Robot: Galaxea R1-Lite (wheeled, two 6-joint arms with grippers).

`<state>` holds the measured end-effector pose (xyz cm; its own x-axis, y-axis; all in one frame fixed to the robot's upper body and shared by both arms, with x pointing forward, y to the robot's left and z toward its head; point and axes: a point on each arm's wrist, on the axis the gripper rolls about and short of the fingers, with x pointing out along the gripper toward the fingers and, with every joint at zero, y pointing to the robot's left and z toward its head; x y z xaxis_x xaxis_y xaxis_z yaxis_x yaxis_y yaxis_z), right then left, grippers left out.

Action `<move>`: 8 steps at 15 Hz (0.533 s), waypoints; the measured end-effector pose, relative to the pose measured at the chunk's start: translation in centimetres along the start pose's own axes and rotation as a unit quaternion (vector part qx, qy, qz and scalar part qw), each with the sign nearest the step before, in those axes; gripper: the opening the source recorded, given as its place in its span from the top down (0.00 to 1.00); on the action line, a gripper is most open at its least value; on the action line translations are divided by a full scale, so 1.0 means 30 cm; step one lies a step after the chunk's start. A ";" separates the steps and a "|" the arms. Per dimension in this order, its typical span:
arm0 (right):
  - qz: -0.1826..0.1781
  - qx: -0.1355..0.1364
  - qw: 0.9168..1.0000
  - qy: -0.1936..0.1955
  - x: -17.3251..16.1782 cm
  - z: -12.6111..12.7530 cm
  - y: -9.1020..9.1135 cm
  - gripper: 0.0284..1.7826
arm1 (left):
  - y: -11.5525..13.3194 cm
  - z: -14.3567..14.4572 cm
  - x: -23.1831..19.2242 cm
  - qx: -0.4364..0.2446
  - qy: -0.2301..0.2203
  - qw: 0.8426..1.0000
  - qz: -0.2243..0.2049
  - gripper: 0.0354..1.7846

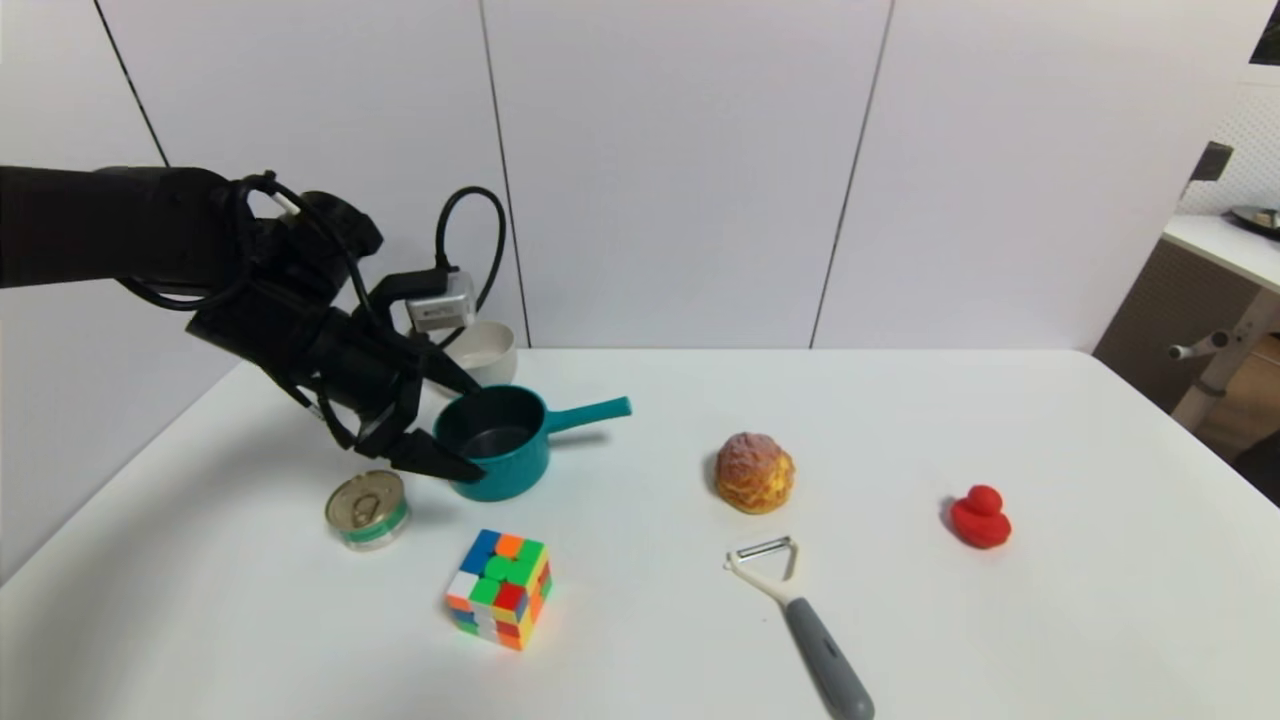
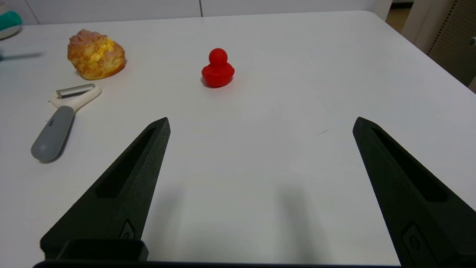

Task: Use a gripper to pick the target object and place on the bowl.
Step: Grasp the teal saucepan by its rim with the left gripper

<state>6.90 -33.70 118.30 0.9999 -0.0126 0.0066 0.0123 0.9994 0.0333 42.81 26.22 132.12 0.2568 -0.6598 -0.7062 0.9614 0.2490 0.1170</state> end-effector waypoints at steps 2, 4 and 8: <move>0.000 0.000 1.000 0.000 0.000 0.000 0.000 0.05 | 0.019 -0.023 0.038 -0.005 0.006 1.000 -0.011 0.06; 0.000 0.000 1.000 0.000 0.000 0.000 0.000 0.05 | 0.036 -0.044 0.073 -0.011 0.011 1.000 -0.020 0.06; 0.000 0.000 1.000 0.000 0.000 0.000 0.000 0.05 | 0.065 -0.080 0.134 -0.012 0.018 0.999 -0.034 0.06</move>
<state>6.90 -33.70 118.31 0.9999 -0.0126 0.0070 0.0123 0.9994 0.0333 45.49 25.75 127.85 0.1868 -0.6505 -0.7361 0.9737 0.2220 0.0510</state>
